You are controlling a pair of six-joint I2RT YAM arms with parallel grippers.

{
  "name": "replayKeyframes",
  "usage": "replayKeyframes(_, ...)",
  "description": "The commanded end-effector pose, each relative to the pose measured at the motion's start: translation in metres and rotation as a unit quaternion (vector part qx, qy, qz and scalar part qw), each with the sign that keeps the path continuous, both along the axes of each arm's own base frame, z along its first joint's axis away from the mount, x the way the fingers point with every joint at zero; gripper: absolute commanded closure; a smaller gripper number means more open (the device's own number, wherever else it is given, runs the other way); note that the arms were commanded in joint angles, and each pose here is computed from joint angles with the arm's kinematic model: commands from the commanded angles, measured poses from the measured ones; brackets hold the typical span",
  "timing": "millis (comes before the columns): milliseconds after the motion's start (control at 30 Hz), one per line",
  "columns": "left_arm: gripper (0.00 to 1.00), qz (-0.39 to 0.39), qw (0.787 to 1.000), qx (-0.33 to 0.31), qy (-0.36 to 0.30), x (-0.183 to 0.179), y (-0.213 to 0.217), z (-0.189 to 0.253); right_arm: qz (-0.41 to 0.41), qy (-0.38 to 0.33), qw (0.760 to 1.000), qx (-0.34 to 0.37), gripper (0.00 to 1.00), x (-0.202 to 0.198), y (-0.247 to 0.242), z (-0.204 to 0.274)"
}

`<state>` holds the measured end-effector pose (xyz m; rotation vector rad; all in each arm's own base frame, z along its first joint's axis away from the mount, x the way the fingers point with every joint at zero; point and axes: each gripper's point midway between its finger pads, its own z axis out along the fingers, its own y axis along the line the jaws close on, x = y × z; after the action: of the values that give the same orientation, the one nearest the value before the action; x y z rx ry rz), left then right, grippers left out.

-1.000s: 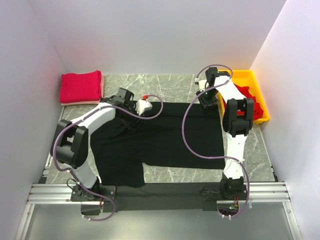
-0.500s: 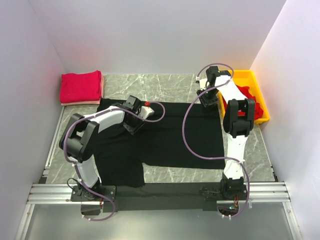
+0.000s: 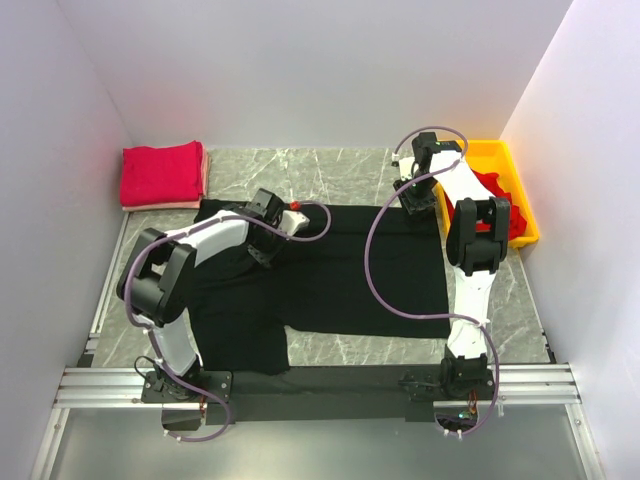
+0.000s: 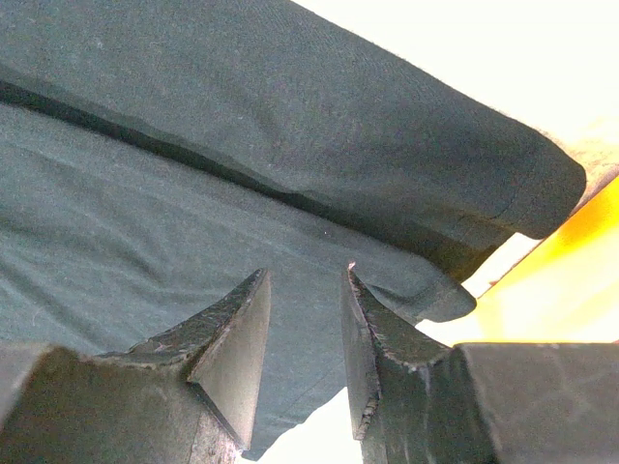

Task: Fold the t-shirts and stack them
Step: Fold the tshirt

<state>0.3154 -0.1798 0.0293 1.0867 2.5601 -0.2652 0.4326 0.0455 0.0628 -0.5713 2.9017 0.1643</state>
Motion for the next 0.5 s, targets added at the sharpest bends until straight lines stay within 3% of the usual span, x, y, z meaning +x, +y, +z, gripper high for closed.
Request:
replayKeyframes(0, 0.96, -0.015, 0.998, -0.058, 0.0, -0.004, -0.021, 0.036, -0.006, -0.031, 0.999, -0.001, 0.58, 0.007, -0.003, 0.023)
replayKeyframes(100, 0.82, -0.023, 0.997, -0.069, 0.011, -0.011, -0.024, 0.04, -0.004, -0.029, 1.0, -0.001, 0.58, 0.006, -0.003, 0.022)
replayKeyframes(167, 0.8, -0.024, 0.997, -0.072, 0.009, -0.011, -0.024, 0.042, -0.005, -0.031, 1.0, 0.0, 0.57, 0.006, -0.003, 0.023)
replayKeyframes(300, 0.99, -0.023, 0.997, -0.075, 0.007, -0.01, -0.025, 0.044, -0.004, -0.03, 1.0, 0.001, 0.58, 0.007, -0.002, 0.022)
replayKeyframes(467, 0.99, -0.051, 0.993, -0.11, 0.014, -0.017, -0.036, 0.054, -0.002, -0.028, 1.0, 0.001, 0.57, 0.006, -0.002, 0.021)
